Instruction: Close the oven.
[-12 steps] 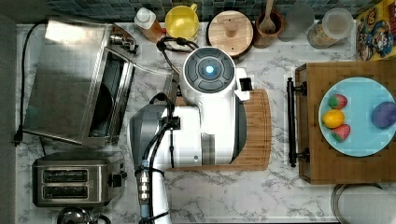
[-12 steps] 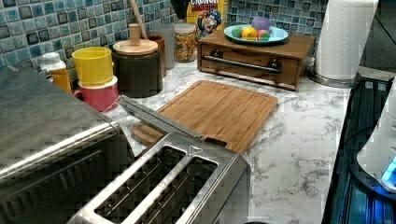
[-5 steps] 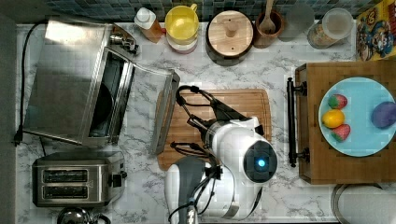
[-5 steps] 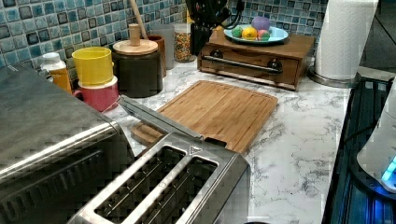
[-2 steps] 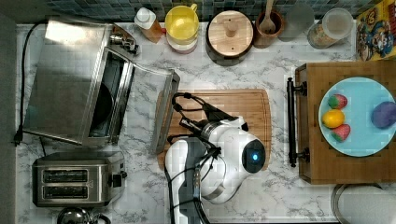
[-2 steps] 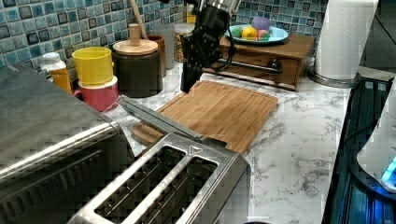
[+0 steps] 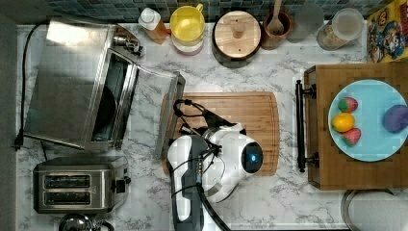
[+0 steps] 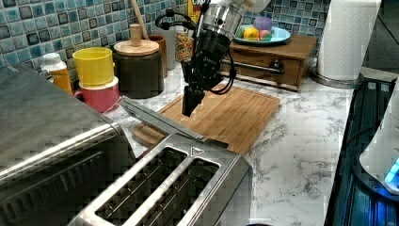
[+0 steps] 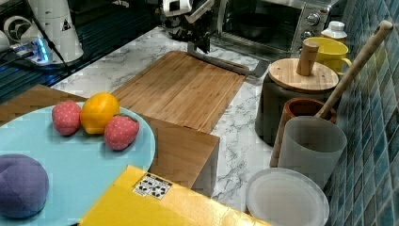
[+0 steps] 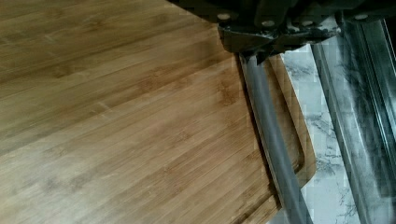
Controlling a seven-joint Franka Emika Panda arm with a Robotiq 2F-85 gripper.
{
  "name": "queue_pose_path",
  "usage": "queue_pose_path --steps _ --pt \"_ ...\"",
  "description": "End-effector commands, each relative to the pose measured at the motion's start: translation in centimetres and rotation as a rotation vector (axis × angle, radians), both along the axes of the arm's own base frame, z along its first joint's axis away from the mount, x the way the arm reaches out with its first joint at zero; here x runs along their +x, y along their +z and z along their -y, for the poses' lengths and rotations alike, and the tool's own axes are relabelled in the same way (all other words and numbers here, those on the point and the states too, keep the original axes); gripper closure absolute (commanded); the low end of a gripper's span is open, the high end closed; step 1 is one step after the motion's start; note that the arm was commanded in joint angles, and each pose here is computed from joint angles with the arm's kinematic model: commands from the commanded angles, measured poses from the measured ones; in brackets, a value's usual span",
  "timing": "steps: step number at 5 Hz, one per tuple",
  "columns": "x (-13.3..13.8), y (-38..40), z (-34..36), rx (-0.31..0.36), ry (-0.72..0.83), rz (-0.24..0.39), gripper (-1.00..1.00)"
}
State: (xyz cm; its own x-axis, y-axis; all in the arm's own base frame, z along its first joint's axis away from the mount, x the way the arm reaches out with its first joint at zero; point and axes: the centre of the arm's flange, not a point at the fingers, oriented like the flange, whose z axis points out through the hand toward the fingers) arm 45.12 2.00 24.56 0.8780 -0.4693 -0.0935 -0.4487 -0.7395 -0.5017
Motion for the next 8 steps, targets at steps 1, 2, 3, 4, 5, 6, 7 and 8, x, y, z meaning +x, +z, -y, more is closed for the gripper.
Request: queue_pose_path --steps 1,2,3,4,5,6,7,8 --pt "7.8 4.4 -7.0 0.007 0.128 0.286 1.0" --pt "8.2 4.0 -8.6 0.015 0.136 0.313 1.0" --pt "8.8 2.2 -7.1 0.048 0.115 0.243 1.0" --pt "8.4 1.0 -4.6 0.087 0.049 0.221 1.0" --pt "7.9 0.8 -3.3 0.244 0.05 0.236 1.0" --pt "7.9 1.2 -4.7 0.266 0.112 0.245 1.0" --pt "7.6 2.5 -6.6 0.252 0.171 0.274 1.0" --pt "7.1 4.5 -8.9 0.239 0.218 0.324 1.0"
